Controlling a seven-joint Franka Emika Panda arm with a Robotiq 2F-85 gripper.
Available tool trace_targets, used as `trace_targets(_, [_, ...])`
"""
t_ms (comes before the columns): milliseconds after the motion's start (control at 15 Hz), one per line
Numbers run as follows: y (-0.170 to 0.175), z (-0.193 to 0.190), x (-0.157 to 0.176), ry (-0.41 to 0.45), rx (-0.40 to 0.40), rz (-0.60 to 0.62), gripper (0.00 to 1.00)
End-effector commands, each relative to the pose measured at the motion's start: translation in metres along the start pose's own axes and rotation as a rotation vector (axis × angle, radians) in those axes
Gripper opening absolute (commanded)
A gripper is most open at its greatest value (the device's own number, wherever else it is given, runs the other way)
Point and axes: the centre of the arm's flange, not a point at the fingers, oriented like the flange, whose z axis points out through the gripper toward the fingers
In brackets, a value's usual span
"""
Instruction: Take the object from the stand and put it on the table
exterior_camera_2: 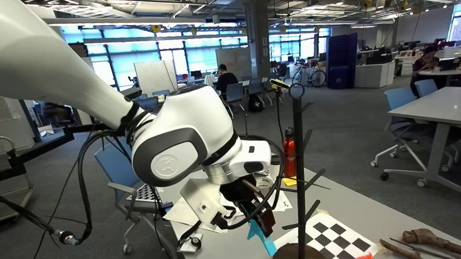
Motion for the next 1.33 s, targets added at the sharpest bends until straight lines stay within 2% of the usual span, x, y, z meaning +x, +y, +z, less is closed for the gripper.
trace_targets(0, [-0.013,-0.03,-0.001,-0.005,-0.026,-0.007,0.36])
trace_targets(400, [-0.017,-0.05,0.01,0.053,-0.051,-0.018,0.36])
trace_targets(533, [-0.017,-0.053,0.011,0.058,-0.057,-0.033,0.88])
trace_targets(667, [-0.02,-0.055,0.008,-0.052,0.009,-0.115,0.92])
trace_targets(800, [-0.051,-0.029,0.005,-0.121,0.002,-0.147,1.0])
trace_targets(867, [-0.062,-0.024,0.003,-0.15,0.011,-0.165,1.0])
trace_targets(933, [-0.072,-0.021,0.003,-0.168,0.002,-0.18,0.7])
trace_targets(1000, [-0.079,-0.021,0.002,-0.18,-0.002,-0.189,0.74])
trace_targets(1067, [-0.084,-0.022,0.002,-0.182,-0.021,-0.204,0.73])
trace_targets(1267, [-0.089,-0.02,0.001,-0.204,-0.038,-0.218,0.49])
